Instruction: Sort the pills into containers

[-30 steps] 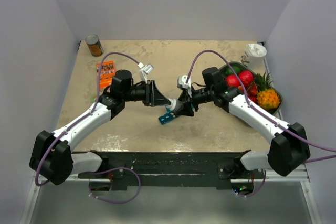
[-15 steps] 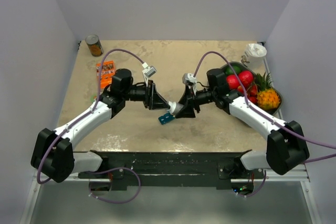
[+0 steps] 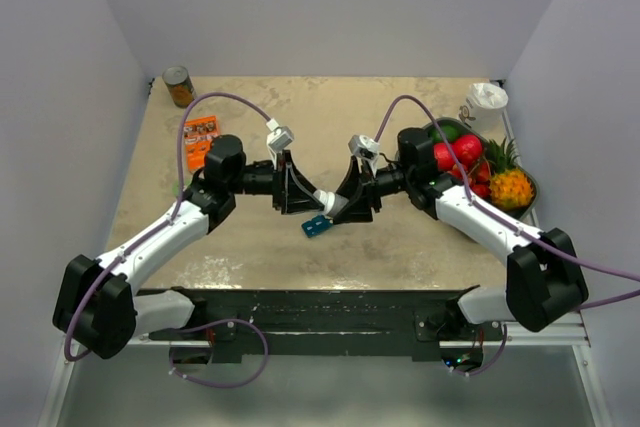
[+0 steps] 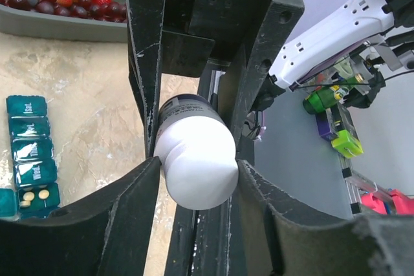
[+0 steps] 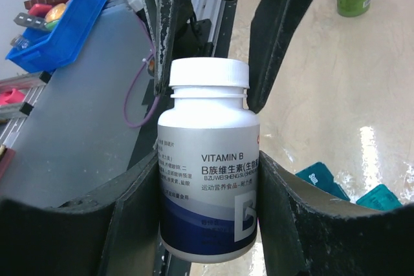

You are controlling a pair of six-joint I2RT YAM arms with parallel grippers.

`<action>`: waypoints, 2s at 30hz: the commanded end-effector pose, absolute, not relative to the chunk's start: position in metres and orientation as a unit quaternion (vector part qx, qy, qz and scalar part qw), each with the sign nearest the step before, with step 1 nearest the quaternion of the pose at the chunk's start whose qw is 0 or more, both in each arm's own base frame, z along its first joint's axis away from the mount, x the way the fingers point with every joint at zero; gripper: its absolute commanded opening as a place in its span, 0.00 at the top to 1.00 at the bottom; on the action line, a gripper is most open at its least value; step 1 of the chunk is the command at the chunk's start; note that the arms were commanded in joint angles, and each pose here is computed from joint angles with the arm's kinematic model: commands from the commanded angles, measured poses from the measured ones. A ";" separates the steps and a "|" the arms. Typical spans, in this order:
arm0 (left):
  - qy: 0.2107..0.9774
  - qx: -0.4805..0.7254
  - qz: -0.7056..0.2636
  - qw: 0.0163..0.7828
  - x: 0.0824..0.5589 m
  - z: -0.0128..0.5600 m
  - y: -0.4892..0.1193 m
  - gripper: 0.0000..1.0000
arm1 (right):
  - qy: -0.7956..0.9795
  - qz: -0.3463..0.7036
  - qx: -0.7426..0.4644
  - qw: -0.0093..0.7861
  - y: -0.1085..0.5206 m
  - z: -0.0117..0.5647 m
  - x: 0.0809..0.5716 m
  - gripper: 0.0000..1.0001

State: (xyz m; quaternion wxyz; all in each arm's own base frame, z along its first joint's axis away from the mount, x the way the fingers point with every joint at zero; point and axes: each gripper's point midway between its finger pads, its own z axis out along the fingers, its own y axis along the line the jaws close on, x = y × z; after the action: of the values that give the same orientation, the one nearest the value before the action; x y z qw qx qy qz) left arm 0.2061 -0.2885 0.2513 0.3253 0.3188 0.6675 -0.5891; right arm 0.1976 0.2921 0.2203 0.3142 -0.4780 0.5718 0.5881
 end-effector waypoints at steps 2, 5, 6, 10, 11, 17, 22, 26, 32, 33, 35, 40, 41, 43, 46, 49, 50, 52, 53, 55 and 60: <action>0.649 0.339 -0.600 0.321 0.193 0.260 -0.291 0.42 | 0.499 0.572 -0.529 0.379 0.299 0.256 0.201 1.00; 0.654 0.345 -0.590 0.323 0.193 0.258 -0.290 0.34 | 0.499 0.569 -0.530 0.382 0.299 0.256 0.202 1.00; 0.660 0.344 -0.584 0.323 0.194 0.255 -0.289 0.32 | 0.502 0.570 -0.529 0.379 0.299 0.255 0.201 1.00; 0.656 0.344 -0.579 0.341 0.194 0.265 -0.287 0.23 | 0.502 0.565 -0.531 0.383 0.299 0.255 0.202 1.00; 0.655 0.343 -0.579 0.344 0.195 0.269 -0.287 0.21 | 0.502 0.564 -0.531 0.383 0.299 0.255 0.203 1.00; 0.655 0.345 -0.568 0.360 0.193 0.277 -0.280 0.14 | 0.503 0.557 -0.535 0.388 0.298 0.254 0.204 1.00; 0.683 0.340 -0.541 0.355 0.186 0.267 -0.263 0.03 | 0.504 0.541 -0.541 0.401 0.297 0.254 0.207 1.00; 0.705 0.307 -0.515 0.379 0.188 0.270 -0.249 0.01 | 0.507 0.523 -0.550 0.408 0.295 0.252 0.208 1.00; 0.732 0.209 -0.511 0.398 0.206 0.280 -0.244 0.01 | 0.505 0.481 -0.571 0.432 0.291 0.252 0.215 1.00; 0.731 0.179 -0.527 0.395 0.210 0.288 -0.246 0.01 | 0.518 0.468 -0.570 0.433 0.289 0.248 0.218 1.00; 0.736 0.145 -0.540 0.381 0.217 0.289 -0.250 0.02 | 0.521 0.442 -0.577 0.447 0.287 0.249 0.224 1.00; 0.732 0.087 -0.571 0.363 0.229 0.305 -0.261 0.12 | 0.549 0.380 -0.573 0.475 0.282 0.244 0.244 1.00; 0.739 0.083 -0.565 0.358 0.229 0.304 -0.265 0.12 | 0.551 0.375 -0.573 0.477 0.282 0.244 0.245 1.00; 0.760 0.068 -0.543 0.350 0.236 0.297 -0.269 0.12 | 0.556 0.364 -0.573 0.479 0.283 0.242 0.248 1.00; 0.777 0.059 -0.528 0.338 0.240 0.290 -0.278 0.13 | 0.557 0.362 -0.574 0.480 0.283 0.241 0.249 1.00; 0.785 0.059 -0.520 0.332 0.242 0.285 -0.284 0.16 | 0.556 0.363 -0.574 0.479 0.284 0.241 0.248 1.00; 0.786 0.060 -0.520 0.330 0.241 0.284 -0.286 0.17 | 0.557 0.363 -0.574 0.478 0.284 0.241 0.248 1.00; 0.788 0.061 -0.516 0.330 0.243 0.281 -0.287 0.19 | 0.557 0.365 -0.574 0.477 0.284 0.240 0.248 1.00; 0.790 0.062 -0.514 0.330 0.243 0.280 -0.286 0.20 | 0.555 0.367 -0.574 0.477 0.285 0.241 0.247 1.00; 0.796 0.063 -0.504 0.328 0.243 0.275 -0.285 0.22 | 0.555 0.369 -0.573 0.476 0.285 0.241 0.246 1.00; 0.804 0.068 -0.494 0.323 0.243 0.267 -0.284 0.29 | 0.553 0.373 -0.574 0.475 0.285 0.242 0.245 1.00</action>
State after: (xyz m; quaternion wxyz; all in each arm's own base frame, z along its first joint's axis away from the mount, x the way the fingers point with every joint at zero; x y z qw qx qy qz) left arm 0.2398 -0.2827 0.2531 0.3060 0.0565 0.8102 -0.4967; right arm 0.2438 0.2812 0.2157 0.4482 -0.5650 0.5814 0.3766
